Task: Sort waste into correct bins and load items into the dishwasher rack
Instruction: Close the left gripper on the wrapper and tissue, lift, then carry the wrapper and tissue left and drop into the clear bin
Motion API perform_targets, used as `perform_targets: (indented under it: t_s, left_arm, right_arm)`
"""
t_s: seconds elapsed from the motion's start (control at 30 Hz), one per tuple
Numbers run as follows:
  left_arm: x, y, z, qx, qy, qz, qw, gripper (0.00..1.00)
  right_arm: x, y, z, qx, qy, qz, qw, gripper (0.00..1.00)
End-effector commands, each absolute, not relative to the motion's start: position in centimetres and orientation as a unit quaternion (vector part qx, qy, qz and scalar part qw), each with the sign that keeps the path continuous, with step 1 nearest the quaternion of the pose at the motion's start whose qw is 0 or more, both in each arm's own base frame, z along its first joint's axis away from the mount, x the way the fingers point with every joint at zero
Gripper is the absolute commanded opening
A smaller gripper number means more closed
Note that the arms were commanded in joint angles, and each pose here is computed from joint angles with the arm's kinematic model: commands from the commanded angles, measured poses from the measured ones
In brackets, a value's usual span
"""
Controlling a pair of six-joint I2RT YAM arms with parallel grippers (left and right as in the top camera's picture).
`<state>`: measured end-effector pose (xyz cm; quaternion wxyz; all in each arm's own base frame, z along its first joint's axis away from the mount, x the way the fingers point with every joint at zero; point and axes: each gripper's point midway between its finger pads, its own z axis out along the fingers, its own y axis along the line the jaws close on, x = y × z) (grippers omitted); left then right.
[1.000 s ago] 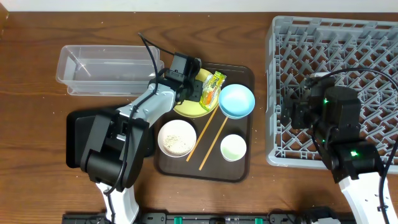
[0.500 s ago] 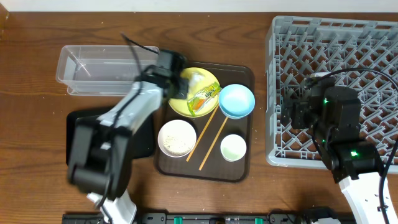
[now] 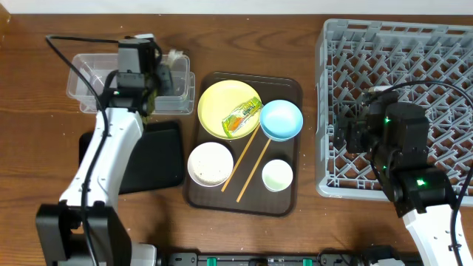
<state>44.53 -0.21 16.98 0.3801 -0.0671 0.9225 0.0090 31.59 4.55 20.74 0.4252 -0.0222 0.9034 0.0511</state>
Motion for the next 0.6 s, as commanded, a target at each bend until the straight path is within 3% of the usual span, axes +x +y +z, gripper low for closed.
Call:
perform_targets:
  t_s: [0.0, 0.27, 0.4, 0.57]
  left_arm:
    - [44.9, 0.9, 16.3, -0.078, 0.923, 0.025, 0.375, 0.58]
    - [44.1, -7.0, 16.1, 0.025, 0.926, -0.121, 0.356, 0.61]
    - [42.2, -11.6, 14.9, 0.124, 0.924, -0.164, 0.323, 0.80]
    - [40.7, -14.5, 11.6, 0.178, 0.931, -0.165, 0.272, 0.84]
  right_arm:
    - [31.8, 4.9, 22.1, -0.032, 0.895, 0.054, 0.441, 0.99]
    - [31.8, 4.9, 22.1, -0.032, 0.895, 0.054, 0.441, 0.99]
    - [31.8, 4.9, 22.1, -0.032, 0.895, 0.054, 0.441, 0.99]
    - [31.8, 4.9, 22.1, -0.032, 0.895, 0.054, 0.441, 0.99]
